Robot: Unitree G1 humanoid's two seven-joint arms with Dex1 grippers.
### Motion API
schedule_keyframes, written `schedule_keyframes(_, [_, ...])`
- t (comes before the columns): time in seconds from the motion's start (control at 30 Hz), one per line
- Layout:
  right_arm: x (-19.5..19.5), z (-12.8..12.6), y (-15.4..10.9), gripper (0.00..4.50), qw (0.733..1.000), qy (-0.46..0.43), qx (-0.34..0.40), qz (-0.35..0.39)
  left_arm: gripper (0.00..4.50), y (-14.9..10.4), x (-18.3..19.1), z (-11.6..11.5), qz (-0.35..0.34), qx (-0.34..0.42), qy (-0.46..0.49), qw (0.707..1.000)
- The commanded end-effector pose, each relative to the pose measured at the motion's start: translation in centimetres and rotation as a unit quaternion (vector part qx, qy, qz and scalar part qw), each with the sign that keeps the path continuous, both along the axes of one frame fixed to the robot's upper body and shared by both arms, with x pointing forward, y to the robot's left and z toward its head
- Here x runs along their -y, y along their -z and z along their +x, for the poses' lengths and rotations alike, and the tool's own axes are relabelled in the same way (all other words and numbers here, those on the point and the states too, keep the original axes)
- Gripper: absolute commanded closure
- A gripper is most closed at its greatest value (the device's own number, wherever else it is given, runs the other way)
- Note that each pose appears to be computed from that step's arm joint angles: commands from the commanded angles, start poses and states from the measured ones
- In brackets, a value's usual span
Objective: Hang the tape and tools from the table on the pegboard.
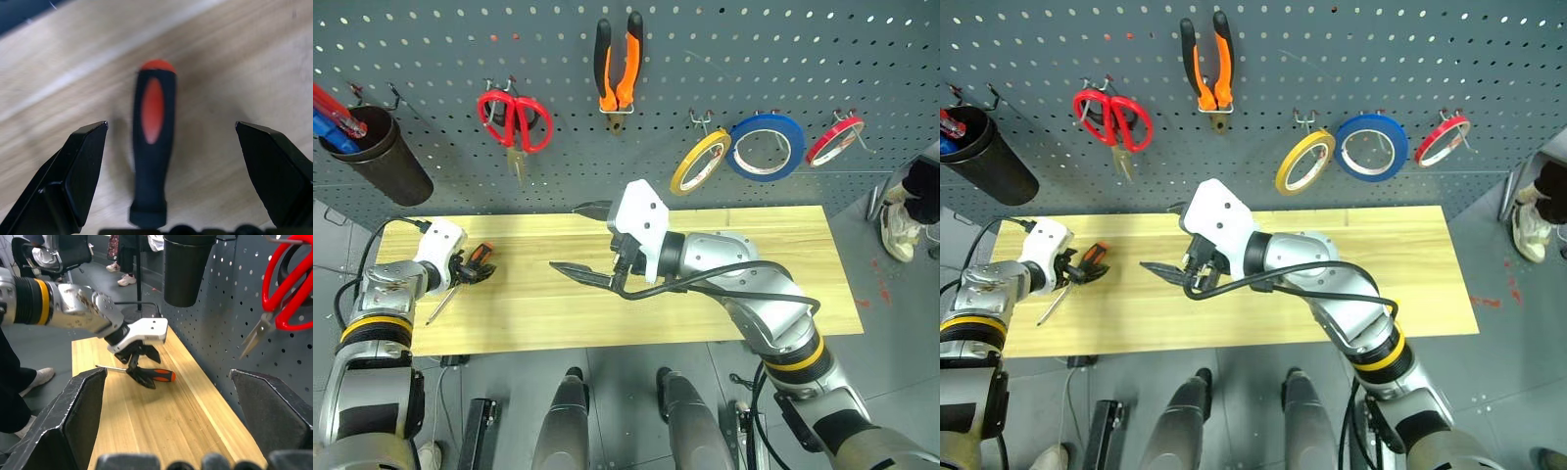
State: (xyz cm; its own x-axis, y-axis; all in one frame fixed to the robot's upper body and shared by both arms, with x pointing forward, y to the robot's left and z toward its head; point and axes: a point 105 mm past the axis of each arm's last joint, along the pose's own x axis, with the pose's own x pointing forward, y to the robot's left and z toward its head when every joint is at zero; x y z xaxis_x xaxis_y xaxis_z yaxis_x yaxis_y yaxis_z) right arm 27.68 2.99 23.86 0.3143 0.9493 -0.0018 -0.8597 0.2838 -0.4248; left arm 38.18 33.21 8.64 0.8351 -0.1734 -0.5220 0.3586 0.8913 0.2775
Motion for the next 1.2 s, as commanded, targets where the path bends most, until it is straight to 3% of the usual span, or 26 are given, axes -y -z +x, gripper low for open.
schedule_keyframes(0.03, [-0.3,-0.7,-1.2,0.0,1.0,-0.01,0.02,0.01,0.03,0.5,-0.8,-0.2,0.029,-0.013,-0.005,0.999])
schedule_keyframes(0.17, [-0.3,-0.7,-1.2,0.0,1.0,-0.01,0.018,0.009,0.03,1.0,-1.2,-0.5,0.037,-0.031,-0.014,0.999])
schedule_keyframes(0.27, [-0.2,-0.8,-1.1,0.0,1.0,-0.008,0.014,0.01,0.81,1.2,-1.6,-0.7,0.036,-0.04,-0.022,0.998])
schedule_keyframes(0.47, [-0.1,-0.6,-1.2,0.0,1.0,-0.005,0.014,0.011,3.63,1.0,-2.1,-0.9,0.04,-0.041,-0.029,0.998])
schedule_keyframes(0.5, [-0.1,-0.5,-1.2,0.0,1.0,-0.005,0.014,0.012,3.83,0.9,-2.2,-0.9,0.04,-0.039,-0.031,0.998])
schedule_keyframes(0.67, [0.1,-0.4,-1.1,0.0,1.0,-0.003,0.015,0.01,3.83,0.4,-2.1,-0.9,0.038,-0.038,-0.022,0.998])
schedule_keyframes(0.8, [1.3,-0.5,-0.6,0.0,1.0,0.001,0.009,0.007,3.83,0.0,-0.6,-1.4,0.028,-0.049,0.039,0.998])
schedule_keyframes(0.97, [3.2,-1.1,-0.4,0.0,1.0,0.007,-0.003,0.02,3.83,-2.6,3.6,-3.8,-0.008,-0.027,0.118,0.993])
schedule_keyframes(1.2, [4.7,-2.6,-3.0,0.0,0.994,-0.025,-0.017,0.106,3.83,-7.4,8.4,-7.3,-0.056,0.059,0.145,0.986])
